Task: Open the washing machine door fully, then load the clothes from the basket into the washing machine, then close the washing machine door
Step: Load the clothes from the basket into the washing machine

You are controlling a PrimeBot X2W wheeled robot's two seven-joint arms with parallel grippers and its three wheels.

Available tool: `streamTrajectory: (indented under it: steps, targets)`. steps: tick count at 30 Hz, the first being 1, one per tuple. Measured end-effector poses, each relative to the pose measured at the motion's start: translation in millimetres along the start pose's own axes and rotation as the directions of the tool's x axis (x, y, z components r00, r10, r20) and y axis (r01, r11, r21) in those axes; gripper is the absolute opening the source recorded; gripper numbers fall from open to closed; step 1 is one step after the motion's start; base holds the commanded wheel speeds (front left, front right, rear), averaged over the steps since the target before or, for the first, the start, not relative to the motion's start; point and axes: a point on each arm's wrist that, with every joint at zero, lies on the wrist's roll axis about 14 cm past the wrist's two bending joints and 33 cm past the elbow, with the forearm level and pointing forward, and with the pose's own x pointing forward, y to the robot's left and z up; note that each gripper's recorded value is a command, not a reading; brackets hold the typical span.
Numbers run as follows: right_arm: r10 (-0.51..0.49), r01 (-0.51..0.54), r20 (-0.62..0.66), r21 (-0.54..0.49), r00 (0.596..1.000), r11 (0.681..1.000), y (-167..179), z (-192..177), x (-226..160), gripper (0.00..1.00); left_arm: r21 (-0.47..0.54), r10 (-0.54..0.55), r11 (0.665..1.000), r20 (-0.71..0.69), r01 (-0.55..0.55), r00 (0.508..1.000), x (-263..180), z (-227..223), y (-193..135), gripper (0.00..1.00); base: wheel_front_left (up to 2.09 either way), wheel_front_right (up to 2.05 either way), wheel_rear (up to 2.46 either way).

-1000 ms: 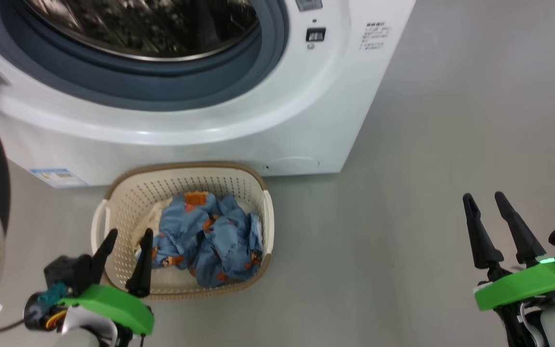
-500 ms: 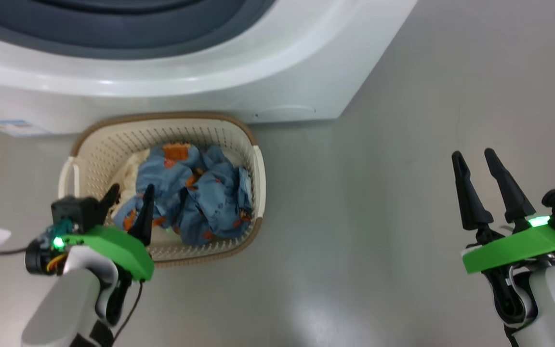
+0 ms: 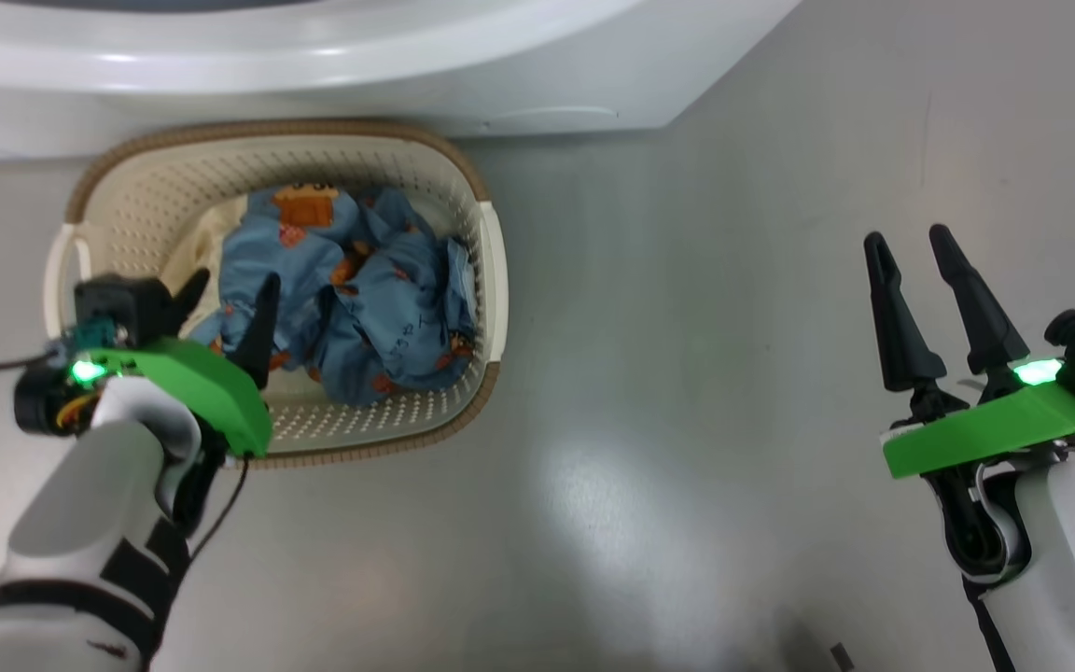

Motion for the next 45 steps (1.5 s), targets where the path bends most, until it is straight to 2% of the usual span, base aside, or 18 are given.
streamTrajectory:
  steps: [11,20,37,38,39,40,41,45]
  targets:
    - [0.012,-0.012,-0.037,0.001,0.999,1.000,-1,-23,18,1.00,0.034,0.028,0.999,-0.119,-0.024,0.993,24,-33,22,1.00,0.00,0.00,0.00]
    - [0.002,-0.002,-0.082,0.001,0.997,1.000,-7,-43,17,1.00,0.052,0.017,0.999,-0.217,-0.005,0.976,39,-56,24,1.00,0.00,0.00,0.00]
    - [-0.007,0.007,-0.081,-0.007,0.997,1.000,-12,-46,22,1.00,0.077,0.006,0.997,-0.326,0.021,0.945,56,-80,30,1.00,0.00,0.00,0.00]
    - [-0.008,0.008,-0.083,-0.007,0.997,1.000,-13,-46,21,1.00,0.081,0.005,0.996,-0.334,0.024,0.942,56,-81,30,0.79,0.00,0.00,0.00]
    - [-0.009,0.008,-0.084,-0.007,0.996,1.000,-13,-47,21,1.00,0.081,0.004,0.996,-0.337,0.025,0.942,56,-82,30,0.43,0.00,0.00,0.00]
    - [-0.010,0.009,-0.084,-0.008,0.996,1.000,-13,-47,21,1.00,0.080,0.004,0.996,-0.342,0.025,0.940,56,-84,31,0.29,0.00,0.00,0.00]
    - [-0.011,0.010,-0.085,-0.009,0.996,1.000,-14,-47,20,1.00,0.079,0.004,0.997,-0.349,0.026,0.937,56,-85,30,0.00,0.00,0.00,0.00]
    - [-0.011,0.010,-0.080,-0.009,0.997,1.000,-14,-45,20,1.00,0.075,0.002,0.997,-0.348,0.026,0.937,55,-84,29,0.00,0.00,0.00,0.00]
